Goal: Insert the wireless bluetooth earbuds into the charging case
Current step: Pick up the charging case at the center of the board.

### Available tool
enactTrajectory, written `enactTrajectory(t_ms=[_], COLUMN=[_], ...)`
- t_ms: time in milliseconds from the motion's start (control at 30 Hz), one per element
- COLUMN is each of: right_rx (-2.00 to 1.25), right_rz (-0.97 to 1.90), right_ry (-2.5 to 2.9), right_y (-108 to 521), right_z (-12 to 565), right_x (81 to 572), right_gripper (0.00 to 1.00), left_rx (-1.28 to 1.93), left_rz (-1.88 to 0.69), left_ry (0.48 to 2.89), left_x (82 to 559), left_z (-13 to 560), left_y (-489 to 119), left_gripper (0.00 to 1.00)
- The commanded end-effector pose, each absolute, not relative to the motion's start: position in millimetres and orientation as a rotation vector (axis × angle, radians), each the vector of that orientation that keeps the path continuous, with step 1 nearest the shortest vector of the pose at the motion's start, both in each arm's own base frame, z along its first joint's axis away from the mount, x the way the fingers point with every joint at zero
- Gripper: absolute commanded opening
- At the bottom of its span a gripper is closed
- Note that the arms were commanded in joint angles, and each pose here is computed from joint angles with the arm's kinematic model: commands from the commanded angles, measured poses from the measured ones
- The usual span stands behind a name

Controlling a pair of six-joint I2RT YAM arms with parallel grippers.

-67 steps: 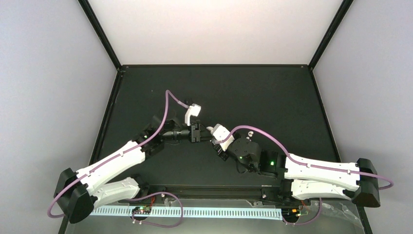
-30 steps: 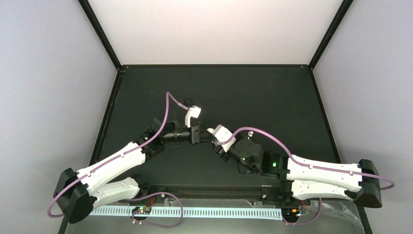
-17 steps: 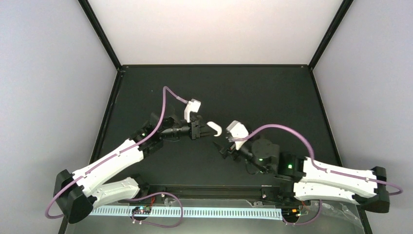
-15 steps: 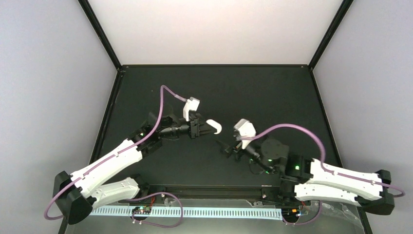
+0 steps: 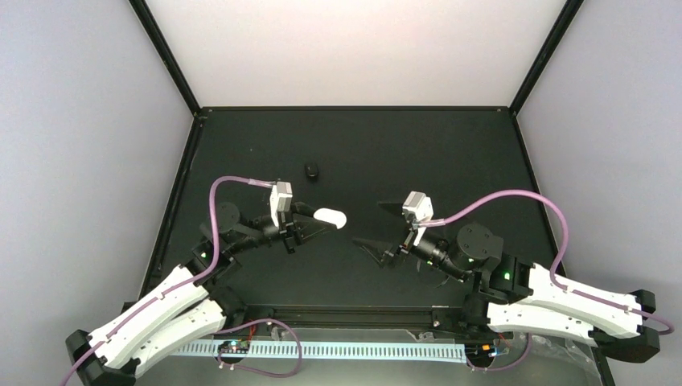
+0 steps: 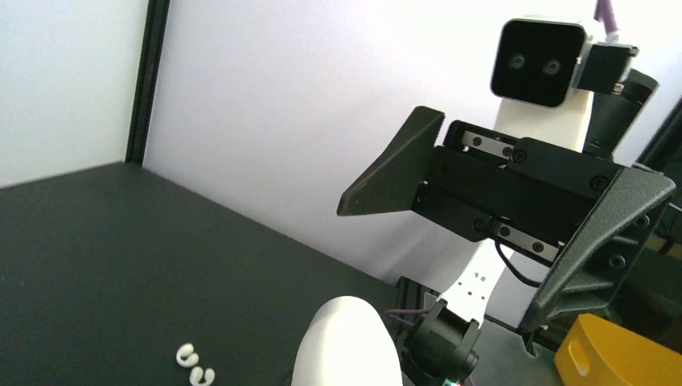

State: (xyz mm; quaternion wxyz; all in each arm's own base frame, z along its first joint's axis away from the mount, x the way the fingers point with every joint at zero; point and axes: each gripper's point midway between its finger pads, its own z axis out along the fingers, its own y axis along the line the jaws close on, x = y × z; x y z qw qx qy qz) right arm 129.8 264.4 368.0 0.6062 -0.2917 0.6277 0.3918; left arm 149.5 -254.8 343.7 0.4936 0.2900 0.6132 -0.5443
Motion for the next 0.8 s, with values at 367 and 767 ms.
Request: enactTrajectory(t_ms=[367, 767], right_rx=[-0.795, -0.773], right_rz=[0.999, 0.966], right_ry=[1.485, 1.521], right_y=[296, 303], right_z=[377, 372], right_x=[117, 126], right_gripper=[0.94, 0.93], left_rx=[0.989, 1.052], left_rz=[-1.435, -1.418], left_ry=[1.237, 1.187], left_x=[102, 90], left_z=[367, 365], left_y=[-261, -256], left_gripper=[0.08, 0.02])
